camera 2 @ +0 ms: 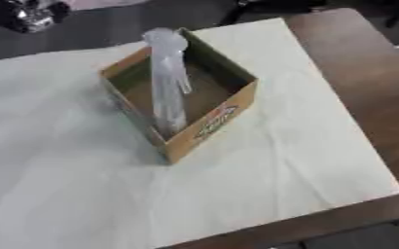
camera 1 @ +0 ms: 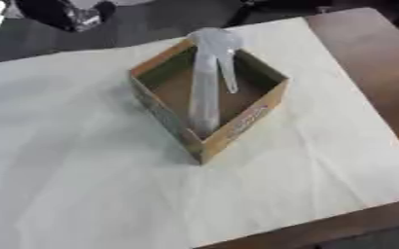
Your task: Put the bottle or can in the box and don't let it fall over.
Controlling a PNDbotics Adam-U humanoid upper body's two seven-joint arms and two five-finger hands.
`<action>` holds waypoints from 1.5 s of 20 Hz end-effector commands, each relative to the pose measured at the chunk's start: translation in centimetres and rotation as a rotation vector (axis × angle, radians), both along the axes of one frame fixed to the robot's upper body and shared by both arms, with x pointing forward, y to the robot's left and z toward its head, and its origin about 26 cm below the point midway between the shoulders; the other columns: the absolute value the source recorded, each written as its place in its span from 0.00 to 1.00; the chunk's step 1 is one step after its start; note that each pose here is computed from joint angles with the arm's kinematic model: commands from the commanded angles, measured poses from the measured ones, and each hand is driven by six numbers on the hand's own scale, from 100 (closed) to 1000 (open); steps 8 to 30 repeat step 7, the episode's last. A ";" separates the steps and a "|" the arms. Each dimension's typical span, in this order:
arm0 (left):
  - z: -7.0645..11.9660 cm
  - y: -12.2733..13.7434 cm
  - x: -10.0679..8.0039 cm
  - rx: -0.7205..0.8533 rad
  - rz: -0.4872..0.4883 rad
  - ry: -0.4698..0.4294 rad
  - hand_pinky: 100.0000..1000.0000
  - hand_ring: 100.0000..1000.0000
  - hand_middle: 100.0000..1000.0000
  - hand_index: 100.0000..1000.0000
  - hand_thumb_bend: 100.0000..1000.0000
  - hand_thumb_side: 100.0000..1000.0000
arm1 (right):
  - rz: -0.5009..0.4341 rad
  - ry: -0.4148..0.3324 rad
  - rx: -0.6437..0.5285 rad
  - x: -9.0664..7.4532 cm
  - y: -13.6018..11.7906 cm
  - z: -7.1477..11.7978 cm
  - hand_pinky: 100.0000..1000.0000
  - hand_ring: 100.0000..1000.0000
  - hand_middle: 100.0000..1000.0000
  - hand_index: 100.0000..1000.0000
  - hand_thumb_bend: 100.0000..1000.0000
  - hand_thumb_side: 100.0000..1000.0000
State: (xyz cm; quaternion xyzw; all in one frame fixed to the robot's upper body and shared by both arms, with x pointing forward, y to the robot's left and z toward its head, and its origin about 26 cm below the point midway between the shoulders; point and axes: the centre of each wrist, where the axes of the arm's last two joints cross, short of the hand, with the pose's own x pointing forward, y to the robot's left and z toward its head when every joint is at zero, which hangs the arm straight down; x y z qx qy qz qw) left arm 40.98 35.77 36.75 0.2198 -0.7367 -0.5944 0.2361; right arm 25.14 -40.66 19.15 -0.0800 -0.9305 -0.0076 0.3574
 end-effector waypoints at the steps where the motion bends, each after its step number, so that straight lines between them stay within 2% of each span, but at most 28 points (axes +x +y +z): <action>1: 3.0 2.1 -3.0 0.103 -0.084 -0.112 0.64 0.82 0.71 0.88 0.00 0.55 | -0.007 -0.026 -0.042 -0.3 -0.5 1.3 0.70 1.00 0.88 0.97 0.00 0.32; 7: 3.1 4.0 -6.6 -0.100 -0.059 -0.176 0.61 0.83 0.71 0.91 0.00 0.54 | 0.004 -0.042 -0.068 -0.3 -0.5 1.9 0.70 1.00 0.88 0.96 0.00 0.27; 30: 3.1 4.0 -6.6 -0.100 -0.059 -0.176 0.61 0.83 0.71 0.91 0.00 0.54 | 0.004 -0.042 -0.068 -0.3 -0.5 1.9 0.70 1.00 0.88 0.96 0.00 0.27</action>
